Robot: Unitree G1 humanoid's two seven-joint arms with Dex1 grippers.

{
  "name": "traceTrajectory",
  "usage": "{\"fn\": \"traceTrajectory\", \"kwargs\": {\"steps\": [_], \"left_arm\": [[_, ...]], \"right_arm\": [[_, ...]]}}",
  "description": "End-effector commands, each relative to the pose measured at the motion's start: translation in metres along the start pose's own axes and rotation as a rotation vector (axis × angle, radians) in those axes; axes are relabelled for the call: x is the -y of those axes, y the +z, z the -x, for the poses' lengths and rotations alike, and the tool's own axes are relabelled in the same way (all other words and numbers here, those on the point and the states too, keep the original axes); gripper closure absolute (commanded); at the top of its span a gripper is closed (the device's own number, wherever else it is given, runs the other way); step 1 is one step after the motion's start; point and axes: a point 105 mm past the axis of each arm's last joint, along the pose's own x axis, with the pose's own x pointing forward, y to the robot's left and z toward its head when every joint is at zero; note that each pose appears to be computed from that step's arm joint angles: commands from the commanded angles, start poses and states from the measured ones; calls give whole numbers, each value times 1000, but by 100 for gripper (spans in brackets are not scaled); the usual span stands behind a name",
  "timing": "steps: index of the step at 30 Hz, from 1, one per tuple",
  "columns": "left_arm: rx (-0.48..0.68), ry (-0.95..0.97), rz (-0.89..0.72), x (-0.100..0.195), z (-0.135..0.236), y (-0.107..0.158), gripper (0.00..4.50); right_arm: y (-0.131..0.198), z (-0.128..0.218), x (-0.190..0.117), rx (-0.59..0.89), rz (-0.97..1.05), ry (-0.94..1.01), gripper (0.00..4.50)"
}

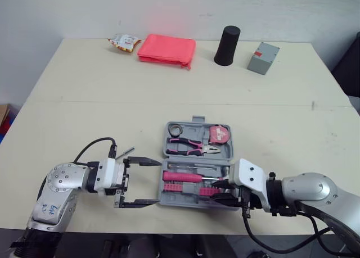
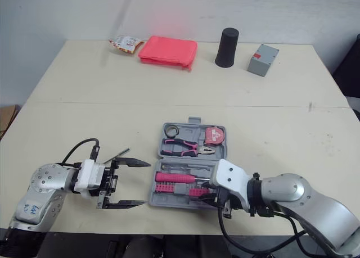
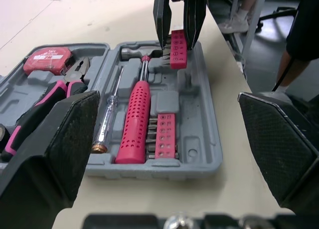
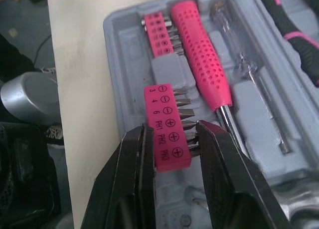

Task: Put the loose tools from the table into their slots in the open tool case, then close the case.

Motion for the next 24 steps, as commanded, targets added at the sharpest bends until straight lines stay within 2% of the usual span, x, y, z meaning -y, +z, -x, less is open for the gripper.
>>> {"fn": "traceTrajectory", "kwargs": {"steps": [1, 12, 24], "left_arm": [[-6, 23, -32, -3, 5, 8, 0], [-4, 37, -12, 0, 0, 6, 0], [-4, 68, 9, 6, -5, 8, 0]], "right_arm": [[6, -2, -3, -10, 53, -6, 368], [-2, -10, 6, -90, 47, -3, 368], [0, -26, 6, -88, -21, 55, 368]]}}
